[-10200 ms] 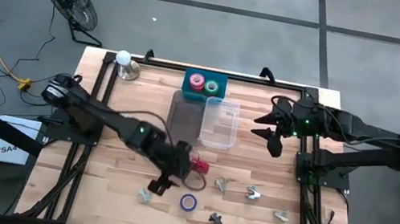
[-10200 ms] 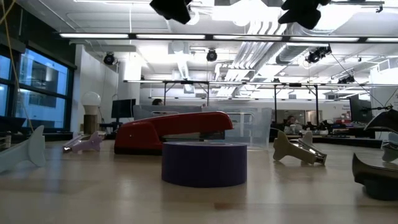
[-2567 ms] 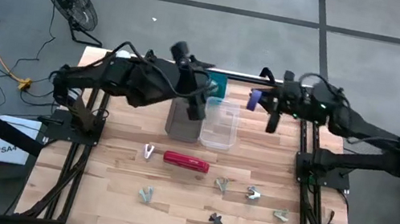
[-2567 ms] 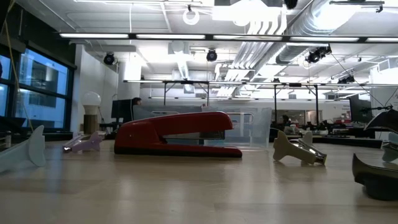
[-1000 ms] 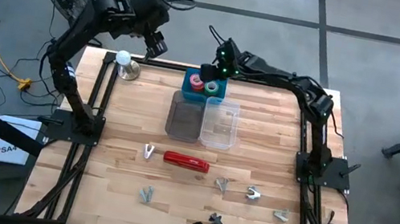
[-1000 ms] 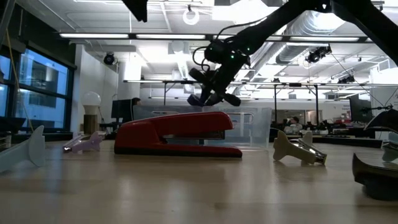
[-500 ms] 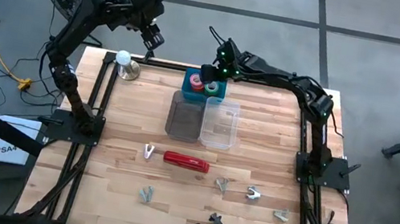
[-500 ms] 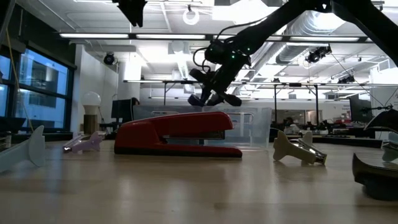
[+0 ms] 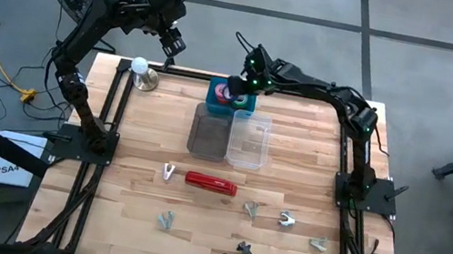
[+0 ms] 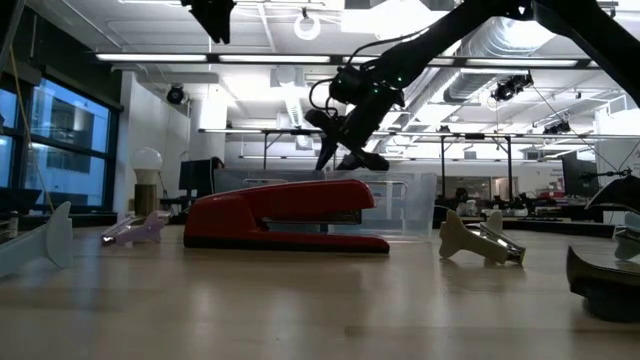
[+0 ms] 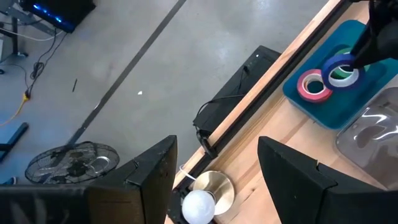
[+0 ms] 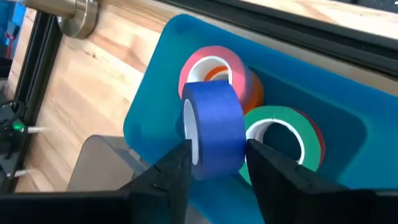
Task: Pick and place Stapler, Stapler remover, tape
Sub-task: Put the violet tape into the blue bin, then put the right blue staple remover into the transparent bin
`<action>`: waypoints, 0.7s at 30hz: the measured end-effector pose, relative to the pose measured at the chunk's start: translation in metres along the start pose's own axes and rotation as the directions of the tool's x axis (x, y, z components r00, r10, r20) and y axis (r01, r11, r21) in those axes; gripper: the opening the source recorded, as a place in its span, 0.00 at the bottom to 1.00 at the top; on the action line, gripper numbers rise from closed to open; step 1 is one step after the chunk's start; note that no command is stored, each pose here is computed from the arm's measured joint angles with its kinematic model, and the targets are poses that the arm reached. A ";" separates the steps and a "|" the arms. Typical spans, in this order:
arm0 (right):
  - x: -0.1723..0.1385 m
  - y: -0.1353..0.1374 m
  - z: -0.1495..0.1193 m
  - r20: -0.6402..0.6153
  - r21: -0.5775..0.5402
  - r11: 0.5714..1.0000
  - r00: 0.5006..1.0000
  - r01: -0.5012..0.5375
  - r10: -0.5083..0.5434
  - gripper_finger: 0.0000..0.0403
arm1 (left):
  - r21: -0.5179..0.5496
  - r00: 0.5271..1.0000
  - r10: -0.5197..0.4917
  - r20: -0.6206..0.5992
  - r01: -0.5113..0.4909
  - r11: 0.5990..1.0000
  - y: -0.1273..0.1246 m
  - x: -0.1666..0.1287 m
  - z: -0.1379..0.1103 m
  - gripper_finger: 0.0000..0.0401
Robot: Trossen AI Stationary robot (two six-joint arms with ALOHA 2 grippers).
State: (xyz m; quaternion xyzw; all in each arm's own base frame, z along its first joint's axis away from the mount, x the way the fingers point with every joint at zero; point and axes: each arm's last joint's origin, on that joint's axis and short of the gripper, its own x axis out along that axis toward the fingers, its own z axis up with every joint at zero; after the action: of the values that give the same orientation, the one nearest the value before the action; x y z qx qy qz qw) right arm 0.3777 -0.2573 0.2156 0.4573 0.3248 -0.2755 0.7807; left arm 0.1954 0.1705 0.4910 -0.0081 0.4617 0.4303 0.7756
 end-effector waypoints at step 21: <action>-0.069 0.025 0.001 0.038 -0.170 0.984 0.997 -0.057 0.064 0.37 | -0.008 0.996 -0.080 0.037 0.080 0.997 -0.002 0.000 0.003 0.55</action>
State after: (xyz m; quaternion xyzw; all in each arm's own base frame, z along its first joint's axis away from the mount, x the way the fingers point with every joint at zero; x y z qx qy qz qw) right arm 0.3517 -0.2380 0.2817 0.3931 0.3160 -0.2331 0.8314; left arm 0.1988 0.1703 0.4919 -0.0225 0.4448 0.4011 0.8005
